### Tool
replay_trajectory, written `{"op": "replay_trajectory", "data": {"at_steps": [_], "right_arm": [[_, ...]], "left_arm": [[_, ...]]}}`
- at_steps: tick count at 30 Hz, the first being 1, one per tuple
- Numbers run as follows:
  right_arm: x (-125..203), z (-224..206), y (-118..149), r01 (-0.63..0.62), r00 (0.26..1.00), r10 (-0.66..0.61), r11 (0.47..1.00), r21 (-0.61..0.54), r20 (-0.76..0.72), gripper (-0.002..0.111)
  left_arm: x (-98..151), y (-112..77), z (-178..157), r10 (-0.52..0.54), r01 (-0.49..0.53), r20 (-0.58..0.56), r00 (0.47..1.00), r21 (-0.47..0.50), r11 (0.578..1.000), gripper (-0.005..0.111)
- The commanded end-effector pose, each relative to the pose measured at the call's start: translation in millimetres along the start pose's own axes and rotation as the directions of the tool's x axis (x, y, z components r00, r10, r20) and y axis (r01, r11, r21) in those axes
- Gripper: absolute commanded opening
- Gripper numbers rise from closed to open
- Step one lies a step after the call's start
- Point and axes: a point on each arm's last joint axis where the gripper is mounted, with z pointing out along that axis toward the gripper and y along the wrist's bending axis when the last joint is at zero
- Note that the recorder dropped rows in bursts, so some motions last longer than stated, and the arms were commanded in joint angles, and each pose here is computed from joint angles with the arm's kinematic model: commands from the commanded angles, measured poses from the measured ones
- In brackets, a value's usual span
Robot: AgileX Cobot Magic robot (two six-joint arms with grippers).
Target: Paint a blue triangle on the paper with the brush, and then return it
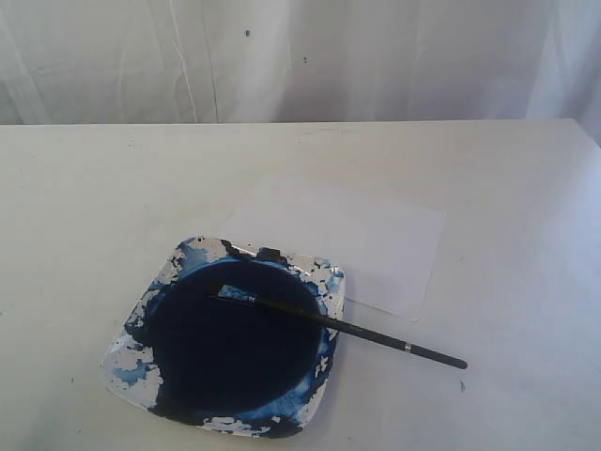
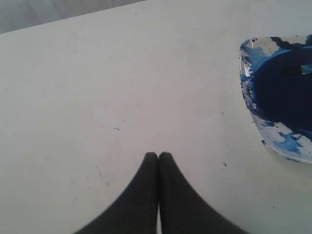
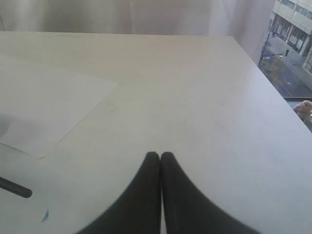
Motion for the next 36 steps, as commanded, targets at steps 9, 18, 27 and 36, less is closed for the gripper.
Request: {"op": "replay_trajectory", "data": {"at_steps": [9, 18, 27, 36], "right_arm": [[0.5, -0.1, 0.0, 0.004, 1.0, -0.004, 1.0, 0.001, 0.003, 0.0], [0.5, -0.1, 0.0, 0.004, 1.0, -0.004, 1.0, 0.001, 0.003, 0.0], [0.5, -0.1, 0.0, 0.004, 1.0, -0.004, 1.0, 0.001, 0.003, 0.0], [0.5, -0.1, 0.0, 0.004, 1.0, -0.004, 1.0, 0.001, 0.003, 0.0]], "left_arm": [[0.6, -0.3, 0.2, -0.007, 0.007, 0.004, 1.0, 0.002, 1.0, 0.0], [0.6, -0.3, 0.2, -0.007, 0.007, 0.004, 1.0, 0.002, 1.0, 0.0], [-27.0, 6.5, -4.5, -0.129, 0.145, 0.315, 0.94, -0.029, 0.989, 0.0], [-68.1, 22.9, -36.2, -0.082, 0.25, 0.795, 0.601, -0.09, 0.964, 0.0]]}}
